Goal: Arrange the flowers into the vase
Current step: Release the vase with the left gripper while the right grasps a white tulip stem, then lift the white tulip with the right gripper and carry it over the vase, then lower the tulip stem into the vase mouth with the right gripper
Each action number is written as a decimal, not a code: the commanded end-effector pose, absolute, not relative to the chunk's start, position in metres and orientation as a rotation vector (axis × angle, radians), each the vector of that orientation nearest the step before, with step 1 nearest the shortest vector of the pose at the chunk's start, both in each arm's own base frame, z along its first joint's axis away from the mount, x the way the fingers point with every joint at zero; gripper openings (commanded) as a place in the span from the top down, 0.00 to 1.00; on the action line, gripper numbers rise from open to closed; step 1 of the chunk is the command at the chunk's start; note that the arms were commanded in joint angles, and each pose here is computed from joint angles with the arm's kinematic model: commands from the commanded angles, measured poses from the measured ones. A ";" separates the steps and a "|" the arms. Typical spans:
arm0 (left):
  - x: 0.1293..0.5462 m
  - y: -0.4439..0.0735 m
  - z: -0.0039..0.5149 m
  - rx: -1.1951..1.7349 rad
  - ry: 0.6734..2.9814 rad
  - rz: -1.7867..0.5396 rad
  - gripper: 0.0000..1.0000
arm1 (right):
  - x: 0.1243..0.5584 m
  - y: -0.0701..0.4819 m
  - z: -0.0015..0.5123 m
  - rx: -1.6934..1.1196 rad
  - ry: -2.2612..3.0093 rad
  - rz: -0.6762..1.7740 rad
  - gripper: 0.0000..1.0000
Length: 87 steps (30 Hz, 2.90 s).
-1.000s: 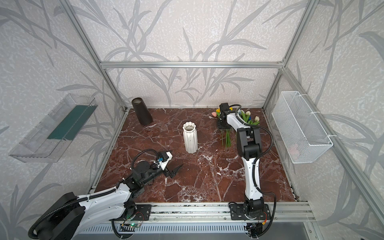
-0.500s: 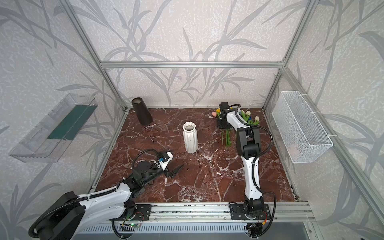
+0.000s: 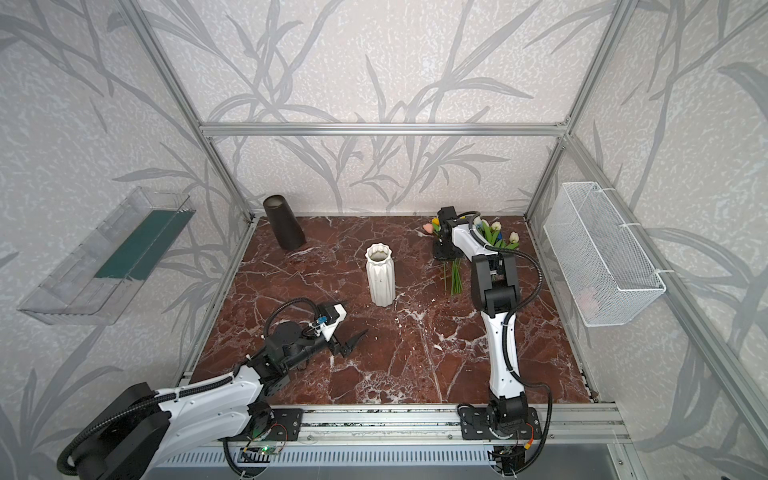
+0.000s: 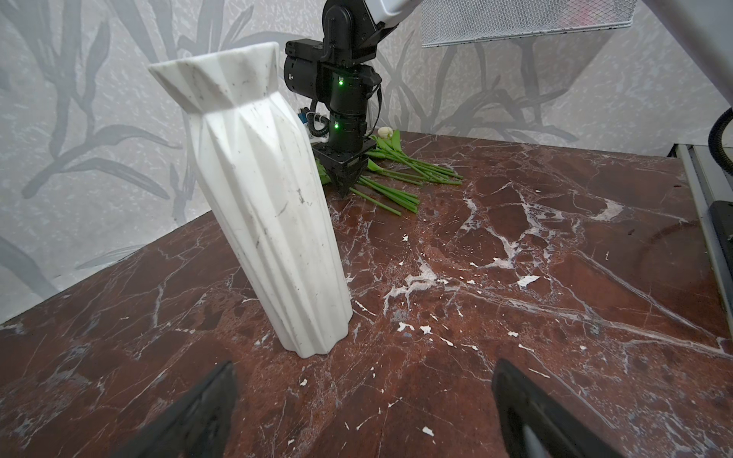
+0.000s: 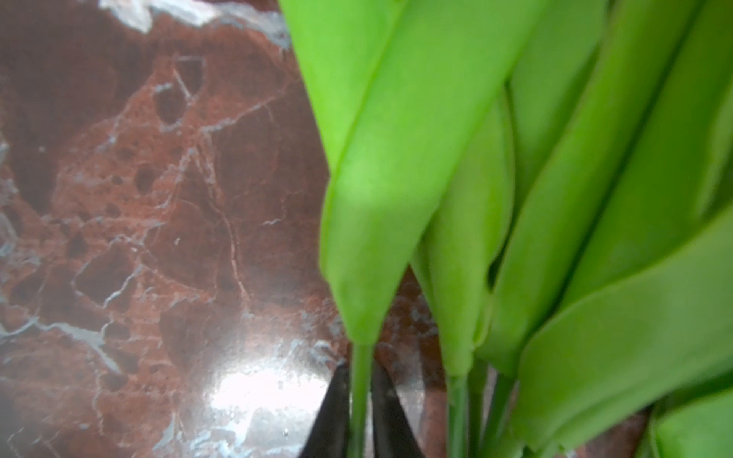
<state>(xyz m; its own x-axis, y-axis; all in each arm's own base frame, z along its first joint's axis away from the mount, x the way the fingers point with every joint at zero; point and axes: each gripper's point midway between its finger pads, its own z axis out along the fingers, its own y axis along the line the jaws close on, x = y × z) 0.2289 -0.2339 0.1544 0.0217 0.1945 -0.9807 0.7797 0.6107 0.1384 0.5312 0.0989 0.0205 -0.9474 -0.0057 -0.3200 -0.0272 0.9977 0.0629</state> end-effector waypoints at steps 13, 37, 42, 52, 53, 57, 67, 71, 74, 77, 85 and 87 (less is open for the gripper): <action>0.233 -0.234 0.176 0.827 1.455 -0.521 0.01 | 0.514 0.115 0.114 -0.030 2.658 0.238 1.00; 0.233 -0.223 0.181 0.789 1.445 -0.449 0.00 | 0.350 0.264 0.414 -0.626 1.316 0.841 1.00; 0.233 -0.224 0.180 0.797 1.445 -0.458 0.01 | 0.321 0.277 0.425 -0.655 1.117 0.926 1.00; 0.232 -0.226 0.179 0.806 1.443 -0.456 0.00 | 0.329 0.287 0.416 -0.626 1.067 0.969 1.00; 0.232 -0.226 0.179 0.806 1.443 -0.458 0.00 | 0.330 0.288 0.418 -0.627 1.065 0.970 1.00; 0.231 -0.227 0.180 0.810 1.440 -0.468 0.01 | 0.342 0.290 0.417 -0.609 1.098 0.944 1.00; 0.232 -0.228 0.179 0.817 1.443 -0.463 0.00 | 0.373 0.308 0.365 -0.646 1.223 0.883 1.00; 0.231 -0.229 0.178 0.821 1.446 -0.464 0.01 | 0.368 0.316 0.345 -0.713 1.256 0.848 1.00; 0.231 -0.230 0.177 0.826 1.448 -0.469 0.01 | 0.361 0.325 0.332 -0.795 1.284 0.810 0.99; 0.232 -0.231 0.176 0.830 1.454 -0.471 0.00 | 0.361 0.329 0.313 -0.842 1.362 0.765 0.98; 0.231 -0.233 0.175 0.836 1.454 -0.477 0.00 | 0.362 0.326 0.296 -0.837 1.405 0.727 0.83; 0.231 -0.233 0.175 0.838 1.456 -0.477 0.00 | 0.361 0.326 0.296 -0.842 1.399 0.723 0.76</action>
